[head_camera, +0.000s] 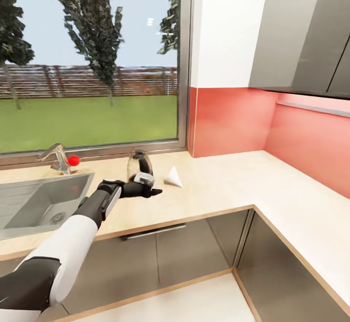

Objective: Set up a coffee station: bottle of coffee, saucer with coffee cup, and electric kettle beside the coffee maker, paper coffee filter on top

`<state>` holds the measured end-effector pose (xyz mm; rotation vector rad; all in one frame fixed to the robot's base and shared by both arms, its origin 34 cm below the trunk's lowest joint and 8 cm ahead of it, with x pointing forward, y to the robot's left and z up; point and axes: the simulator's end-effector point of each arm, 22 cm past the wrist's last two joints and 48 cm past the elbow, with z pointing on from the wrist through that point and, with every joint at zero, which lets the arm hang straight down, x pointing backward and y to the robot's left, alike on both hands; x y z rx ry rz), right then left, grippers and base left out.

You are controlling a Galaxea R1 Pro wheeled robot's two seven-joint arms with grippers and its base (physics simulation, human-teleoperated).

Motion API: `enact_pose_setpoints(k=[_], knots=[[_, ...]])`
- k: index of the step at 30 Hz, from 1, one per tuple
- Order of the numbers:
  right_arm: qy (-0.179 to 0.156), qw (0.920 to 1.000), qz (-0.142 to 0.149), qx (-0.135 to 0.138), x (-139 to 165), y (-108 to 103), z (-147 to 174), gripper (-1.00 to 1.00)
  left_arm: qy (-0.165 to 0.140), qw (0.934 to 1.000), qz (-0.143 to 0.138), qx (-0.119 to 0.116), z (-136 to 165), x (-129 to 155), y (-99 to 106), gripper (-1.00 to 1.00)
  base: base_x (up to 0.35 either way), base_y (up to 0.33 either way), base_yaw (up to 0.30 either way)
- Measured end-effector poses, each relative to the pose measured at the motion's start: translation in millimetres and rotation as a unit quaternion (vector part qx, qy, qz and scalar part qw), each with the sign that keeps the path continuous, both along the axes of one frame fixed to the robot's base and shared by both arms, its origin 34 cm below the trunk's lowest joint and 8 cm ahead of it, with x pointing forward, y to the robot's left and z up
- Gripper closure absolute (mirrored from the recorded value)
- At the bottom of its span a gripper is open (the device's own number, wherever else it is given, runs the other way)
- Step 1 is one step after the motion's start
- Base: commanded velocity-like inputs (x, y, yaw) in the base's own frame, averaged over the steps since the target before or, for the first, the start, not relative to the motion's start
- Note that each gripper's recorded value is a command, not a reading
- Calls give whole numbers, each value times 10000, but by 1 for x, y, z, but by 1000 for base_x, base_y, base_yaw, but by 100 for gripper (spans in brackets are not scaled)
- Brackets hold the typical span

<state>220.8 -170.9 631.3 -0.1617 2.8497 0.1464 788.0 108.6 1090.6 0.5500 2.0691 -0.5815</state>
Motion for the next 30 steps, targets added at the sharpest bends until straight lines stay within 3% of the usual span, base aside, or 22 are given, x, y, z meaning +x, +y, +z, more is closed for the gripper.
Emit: enact_pose_setpoints(k=[19, 30], knots=[[-2, 10000, 10, -11, 0, -1, 0, -100, 4, 10000, -50, -27, -1, -2, -8, -100, 179, -65, 0], [-5, 10000, 6, -22, 0, -2, 0, -100, -13, 10000, -60, -36, -1, -2, -10, -100, 33, -11, 0]])
